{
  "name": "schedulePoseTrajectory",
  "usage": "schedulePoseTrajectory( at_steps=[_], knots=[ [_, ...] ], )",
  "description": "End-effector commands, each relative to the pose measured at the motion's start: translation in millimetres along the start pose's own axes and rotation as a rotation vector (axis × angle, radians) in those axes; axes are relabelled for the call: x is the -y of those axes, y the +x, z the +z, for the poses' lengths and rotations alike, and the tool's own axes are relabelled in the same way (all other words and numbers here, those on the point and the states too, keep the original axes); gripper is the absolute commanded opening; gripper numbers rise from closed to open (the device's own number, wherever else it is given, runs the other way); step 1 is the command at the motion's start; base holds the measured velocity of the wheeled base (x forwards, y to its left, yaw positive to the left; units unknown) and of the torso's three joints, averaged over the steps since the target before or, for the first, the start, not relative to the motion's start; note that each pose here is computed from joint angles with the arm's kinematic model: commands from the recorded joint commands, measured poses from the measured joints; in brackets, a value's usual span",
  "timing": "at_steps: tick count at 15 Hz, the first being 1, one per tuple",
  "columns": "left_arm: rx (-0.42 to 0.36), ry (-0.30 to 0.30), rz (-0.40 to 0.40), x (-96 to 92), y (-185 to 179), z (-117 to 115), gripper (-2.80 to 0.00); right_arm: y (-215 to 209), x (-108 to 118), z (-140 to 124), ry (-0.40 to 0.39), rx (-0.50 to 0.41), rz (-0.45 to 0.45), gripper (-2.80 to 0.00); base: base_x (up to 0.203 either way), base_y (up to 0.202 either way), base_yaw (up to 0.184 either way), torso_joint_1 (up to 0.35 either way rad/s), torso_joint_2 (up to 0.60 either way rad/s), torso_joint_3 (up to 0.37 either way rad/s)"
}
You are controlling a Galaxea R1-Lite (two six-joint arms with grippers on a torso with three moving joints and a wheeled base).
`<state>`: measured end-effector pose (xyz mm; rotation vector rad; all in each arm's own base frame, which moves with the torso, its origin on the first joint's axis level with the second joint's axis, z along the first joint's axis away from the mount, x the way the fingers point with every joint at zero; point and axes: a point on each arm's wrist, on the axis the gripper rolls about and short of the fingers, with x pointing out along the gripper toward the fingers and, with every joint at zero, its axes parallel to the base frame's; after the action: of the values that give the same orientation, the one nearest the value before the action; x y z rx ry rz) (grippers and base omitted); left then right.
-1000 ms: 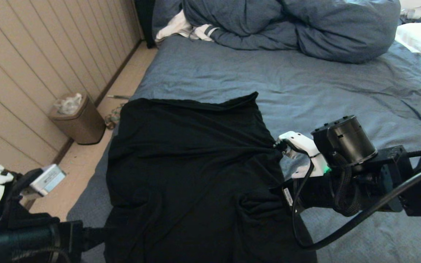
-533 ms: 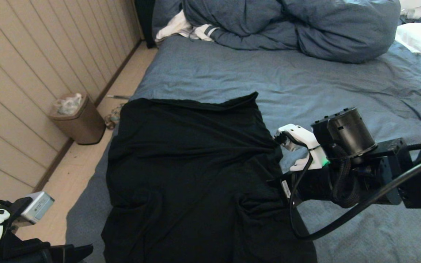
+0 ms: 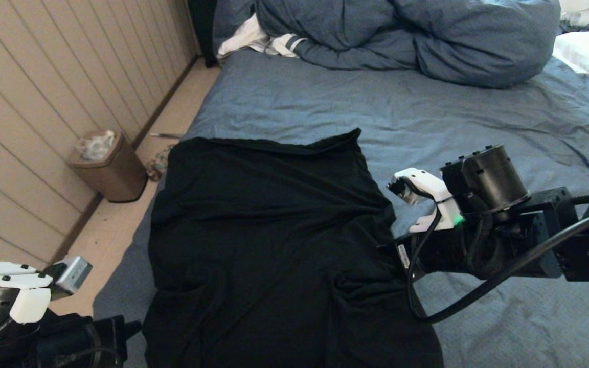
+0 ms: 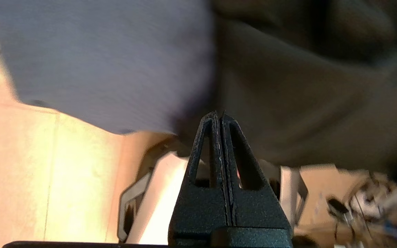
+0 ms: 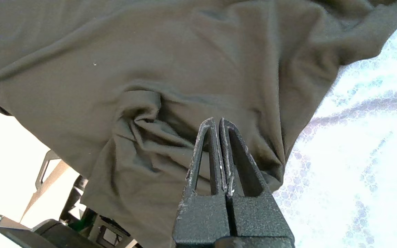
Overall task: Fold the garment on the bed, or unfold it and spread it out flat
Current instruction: Fold the black T-shirt
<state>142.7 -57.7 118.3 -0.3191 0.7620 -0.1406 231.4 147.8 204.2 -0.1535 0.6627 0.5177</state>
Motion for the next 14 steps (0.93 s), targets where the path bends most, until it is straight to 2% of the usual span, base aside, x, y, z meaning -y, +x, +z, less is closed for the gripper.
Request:
schedulePoseTrajectory(
  at_steps=[1,5,7,10,14],
  knots=[
    [-0.002,-0.036,0.047,-9.8,5.4,4.0,-2.8,2.9,3.9,-0.9,0.008,-0.009,-0.007,-2.8,0.0,0.0,0.0,0.0,0.0,0.0],
    [-0.035,-0.036,0.075,-17.7,15.5,3.6,-2.8,5.3,4.3,-0.9,0.007,-0.012,-0.007,-2.8,0.0,0.0,0.0,0.0,0.0,0.0],
    [-0.063,-0.02,0.043,-15.1,19.2,1.4,-2.8,8.8,5.5,-1.4,0.01,-0.018,-0.009,-2.8,0.0,0.0,0.0,0.0,0.0,0.0],
    [-0.115,0.032,-0.016,-3.4,24.4,-4.7,-2.8,13.5,6.9,-6.2,0.016,-0.043,-0.01,-2.8,0.0,0.0,0.0,0.0,0.0,0.0],
    [-0.109,0.101,-0.132,27.1,23.0,-2.5,-2.8,12.0,10.3,-13.2,0.029,-0.061,-0.009,-2.8,0.0,0.0,0.0,0.0,0.0,0.0]
  ],
)
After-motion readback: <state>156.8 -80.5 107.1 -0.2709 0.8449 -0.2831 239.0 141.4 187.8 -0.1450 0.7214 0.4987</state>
